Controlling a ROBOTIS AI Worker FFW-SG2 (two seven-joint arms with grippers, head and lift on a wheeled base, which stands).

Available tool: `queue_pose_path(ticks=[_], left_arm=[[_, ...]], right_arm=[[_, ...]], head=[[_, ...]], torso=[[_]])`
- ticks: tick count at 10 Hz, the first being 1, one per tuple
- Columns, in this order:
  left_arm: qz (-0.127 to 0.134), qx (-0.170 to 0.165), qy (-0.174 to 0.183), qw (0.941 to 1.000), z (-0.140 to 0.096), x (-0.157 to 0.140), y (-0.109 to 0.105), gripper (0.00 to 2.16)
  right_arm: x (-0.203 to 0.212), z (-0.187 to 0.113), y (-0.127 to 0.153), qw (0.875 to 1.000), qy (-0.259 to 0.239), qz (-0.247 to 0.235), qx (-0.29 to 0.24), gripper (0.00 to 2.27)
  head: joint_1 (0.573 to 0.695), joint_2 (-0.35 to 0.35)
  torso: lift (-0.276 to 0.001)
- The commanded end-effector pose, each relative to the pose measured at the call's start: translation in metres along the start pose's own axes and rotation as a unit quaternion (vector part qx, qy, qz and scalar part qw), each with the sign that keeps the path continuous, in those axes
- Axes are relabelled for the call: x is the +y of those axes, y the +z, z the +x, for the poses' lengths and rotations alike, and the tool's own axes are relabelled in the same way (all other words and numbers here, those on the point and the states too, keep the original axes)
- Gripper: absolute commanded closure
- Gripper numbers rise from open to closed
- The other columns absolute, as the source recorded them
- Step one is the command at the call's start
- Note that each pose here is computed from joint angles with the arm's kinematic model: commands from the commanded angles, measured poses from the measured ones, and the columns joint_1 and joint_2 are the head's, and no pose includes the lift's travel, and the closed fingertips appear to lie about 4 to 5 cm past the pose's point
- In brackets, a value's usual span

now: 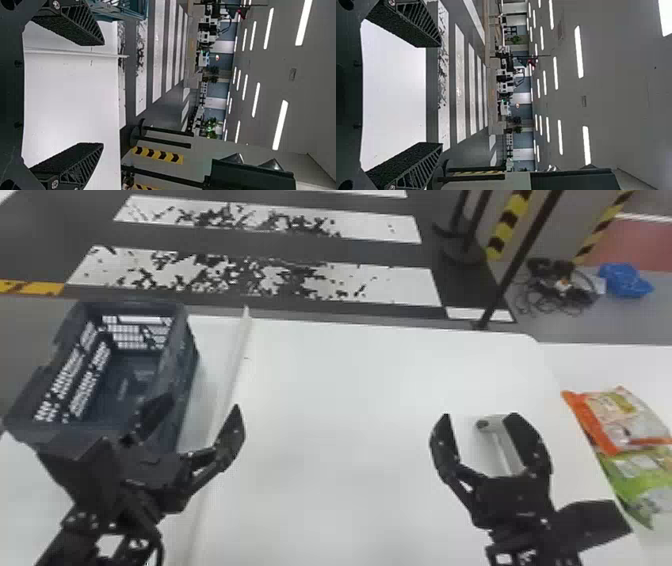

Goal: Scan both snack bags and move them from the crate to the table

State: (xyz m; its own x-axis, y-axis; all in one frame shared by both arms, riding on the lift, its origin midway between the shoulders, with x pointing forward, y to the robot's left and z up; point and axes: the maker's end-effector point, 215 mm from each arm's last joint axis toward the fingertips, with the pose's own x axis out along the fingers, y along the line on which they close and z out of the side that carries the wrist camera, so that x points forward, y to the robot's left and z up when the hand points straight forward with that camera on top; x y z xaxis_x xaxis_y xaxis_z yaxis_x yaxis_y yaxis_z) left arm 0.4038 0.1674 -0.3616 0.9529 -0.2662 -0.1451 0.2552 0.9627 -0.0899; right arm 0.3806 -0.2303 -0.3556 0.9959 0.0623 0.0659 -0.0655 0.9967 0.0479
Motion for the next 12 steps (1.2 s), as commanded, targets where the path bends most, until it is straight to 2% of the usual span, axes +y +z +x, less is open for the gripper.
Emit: queue_pose_path(ticks=[1,12], left_arm=[[0.0,-0.001,0.0,1.0,-0.0003,-0.0001,0.0002,0.09],[-0.001,0.004,0.002,1.0,-0.0001,0.0015,-0.0064,0.09]], right_arm=[[0.0022,-0.0001,0.0015,1.0,0.002,0.001,-0.001,0.04],[0.0099,0.0023,0.0029,1.0,0.008,0.003,-0.004,0.05]], head=[[0.695,-0.092],[0.695,-0.077]], torso=[[-0.088],[-0.088]])
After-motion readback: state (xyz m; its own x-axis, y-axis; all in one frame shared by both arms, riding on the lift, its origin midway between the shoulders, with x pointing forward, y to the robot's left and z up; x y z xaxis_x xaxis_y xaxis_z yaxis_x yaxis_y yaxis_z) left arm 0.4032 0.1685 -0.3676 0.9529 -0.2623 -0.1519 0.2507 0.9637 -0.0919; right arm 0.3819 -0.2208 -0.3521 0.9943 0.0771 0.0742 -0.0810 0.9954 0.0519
